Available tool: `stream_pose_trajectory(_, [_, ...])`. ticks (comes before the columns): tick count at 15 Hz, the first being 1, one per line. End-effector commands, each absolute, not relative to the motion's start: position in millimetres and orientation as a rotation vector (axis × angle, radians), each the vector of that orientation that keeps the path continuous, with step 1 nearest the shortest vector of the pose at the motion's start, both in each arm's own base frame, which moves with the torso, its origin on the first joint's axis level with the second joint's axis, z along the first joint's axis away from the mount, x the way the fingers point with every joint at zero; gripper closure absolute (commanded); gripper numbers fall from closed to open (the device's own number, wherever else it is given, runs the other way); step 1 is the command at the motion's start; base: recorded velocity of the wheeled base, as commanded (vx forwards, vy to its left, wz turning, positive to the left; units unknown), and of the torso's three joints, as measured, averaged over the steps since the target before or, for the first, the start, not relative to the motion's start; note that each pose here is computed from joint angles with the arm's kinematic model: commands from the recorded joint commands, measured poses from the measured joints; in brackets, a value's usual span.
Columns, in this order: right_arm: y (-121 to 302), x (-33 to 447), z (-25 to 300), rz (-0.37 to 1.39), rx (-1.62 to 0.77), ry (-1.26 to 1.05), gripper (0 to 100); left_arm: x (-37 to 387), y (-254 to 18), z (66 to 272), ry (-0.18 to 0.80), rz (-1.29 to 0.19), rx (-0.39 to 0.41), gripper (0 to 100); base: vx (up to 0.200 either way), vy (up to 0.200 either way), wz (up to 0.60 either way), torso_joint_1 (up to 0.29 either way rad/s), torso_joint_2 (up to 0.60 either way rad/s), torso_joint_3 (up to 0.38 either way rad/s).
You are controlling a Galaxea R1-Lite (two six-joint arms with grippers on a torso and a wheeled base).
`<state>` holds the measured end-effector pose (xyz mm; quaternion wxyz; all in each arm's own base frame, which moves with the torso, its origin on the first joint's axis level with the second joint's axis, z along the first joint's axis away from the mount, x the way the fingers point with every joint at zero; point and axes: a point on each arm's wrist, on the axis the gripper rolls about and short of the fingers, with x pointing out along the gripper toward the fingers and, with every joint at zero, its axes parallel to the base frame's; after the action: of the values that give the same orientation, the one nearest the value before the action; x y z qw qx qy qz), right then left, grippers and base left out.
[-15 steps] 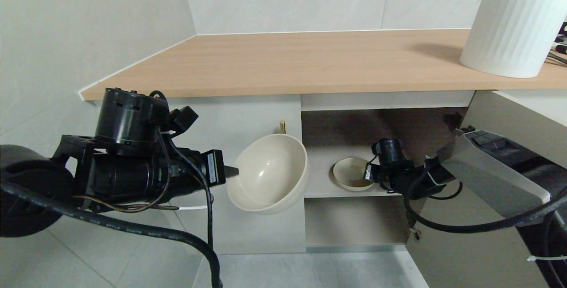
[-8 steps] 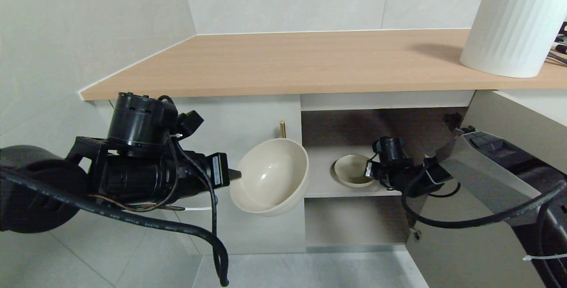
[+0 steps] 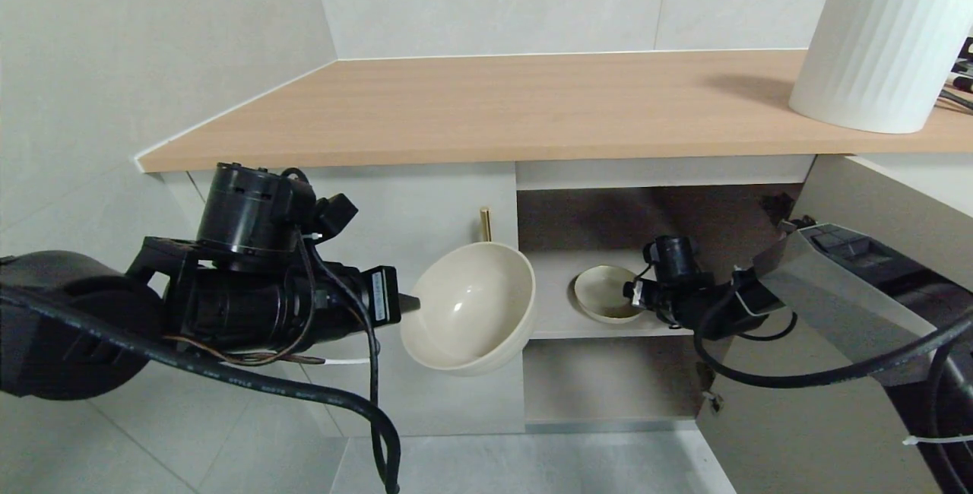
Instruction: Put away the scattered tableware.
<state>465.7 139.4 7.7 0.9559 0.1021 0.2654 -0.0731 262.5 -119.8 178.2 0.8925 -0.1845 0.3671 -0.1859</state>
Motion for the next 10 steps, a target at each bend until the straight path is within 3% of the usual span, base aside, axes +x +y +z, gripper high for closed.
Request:
stream_pose_trajectory(1, [137, 456, 27, -0.145, 0.218, 0.526, 0, 263, -131, 170, 0.793, -0.400, -0.368, 100, 0.000, 0.000, 0.00, 0.000, 0.00, 0.000])
stream_pose_trajectory(3, [136, 432, 55, -0.110, 0.222, 0.528, 0, 265, -141, 157, 0.828, -0.378, -0.340, 100, 0.000, 0.000, 0.00, 0.000, 0.00, 0.000])
stream_pose_trajectory(6, [157, 379, 103, 0.091, 0.240, 0.538, 0, 272, -165, 123, 0.891, -0.281, -0.237, 100, 0.000, 0.000, 0.00, 0.000, 0.00, 0.000])
stream_pose_trajectory(10, [191, 317, 135, 0.304, 0.211, 0.544, 0, 278, -189, 91, 0.914, -0.191, -0.123, 100, 0.000, 0.000, 0.00, 0.000, 0.00, 0.000])
